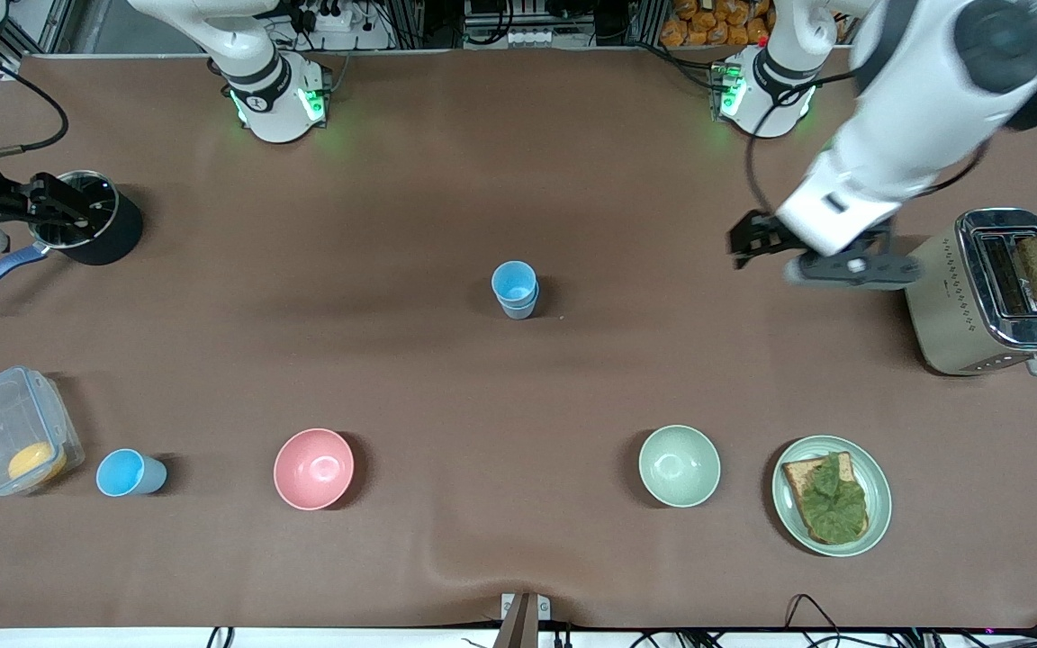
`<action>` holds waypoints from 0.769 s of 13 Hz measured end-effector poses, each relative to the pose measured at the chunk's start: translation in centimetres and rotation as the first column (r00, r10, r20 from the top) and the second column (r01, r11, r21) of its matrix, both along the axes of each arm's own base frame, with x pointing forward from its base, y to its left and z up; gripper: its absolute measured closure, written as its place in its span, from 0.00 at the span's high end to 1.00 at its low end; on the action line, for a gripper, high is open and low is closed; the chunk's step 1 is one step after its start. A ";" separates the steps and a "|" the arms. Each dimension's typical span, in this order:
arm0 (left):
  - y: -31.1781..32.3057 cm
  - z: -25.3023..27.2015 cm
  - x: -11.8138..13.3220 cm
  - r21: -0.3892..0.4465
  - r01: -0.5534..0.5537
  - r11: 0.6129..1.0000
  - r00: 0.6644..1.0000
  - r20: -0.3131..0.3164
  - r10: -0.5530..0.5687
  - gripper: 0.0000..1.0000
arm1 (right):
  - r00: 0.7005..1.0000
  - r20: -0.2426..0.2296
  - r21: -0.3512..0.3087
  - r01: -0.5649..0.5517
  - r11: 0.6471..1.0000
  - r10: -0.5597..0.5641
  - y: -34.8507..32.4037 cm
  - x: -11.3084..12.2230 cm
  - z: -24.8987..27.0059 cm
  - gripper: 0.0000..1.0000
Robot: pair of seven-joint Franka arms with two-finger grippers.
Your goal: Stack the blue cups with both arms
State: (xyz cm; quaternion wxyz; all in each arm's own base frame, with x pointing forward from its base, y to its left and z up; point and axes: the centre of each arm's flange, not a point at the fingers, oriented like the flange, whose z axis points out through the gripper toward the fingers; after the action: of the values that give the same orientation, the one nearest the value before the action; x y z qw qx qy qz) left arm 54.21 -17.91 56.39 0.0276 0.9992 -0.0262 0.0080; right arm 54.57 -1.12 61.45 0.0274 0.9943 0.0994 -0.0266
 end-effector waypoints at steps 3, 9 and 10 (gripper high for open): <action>5.1 2.0 -0.4 0.002 0.001 1.000 1.000 -0.004 -0.001 1.00 | 1.000 0.000 0.000 0.000 1.000 0.000 0.0 0.0 0.0 1.00; 13.2 4.9 -1.8 0.001 -0.031 1.000 0.999 0.018 0.031 1.00 | 1.000 -0.001 0.003 0.001 1.000 -0.001 0.0 0.0 0.0 1.00; 13.7 5.1 -2.0 0.000 -0.041 0.999 0.999 0.019 0.041 1.00 | 1.000 -0.001 0.003 0.002 1.000 -0.002 -0.1 0.0 0.0 1.00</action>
State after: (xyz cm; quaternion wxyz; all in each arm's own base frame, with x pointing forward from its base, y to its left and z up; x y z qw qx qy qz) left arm 52.23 -4.19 61.48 0.0267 0.9995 -0.0059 0.0179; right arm 54.57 -1.20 61.43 0.0258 0.9945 0.0984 -0.0268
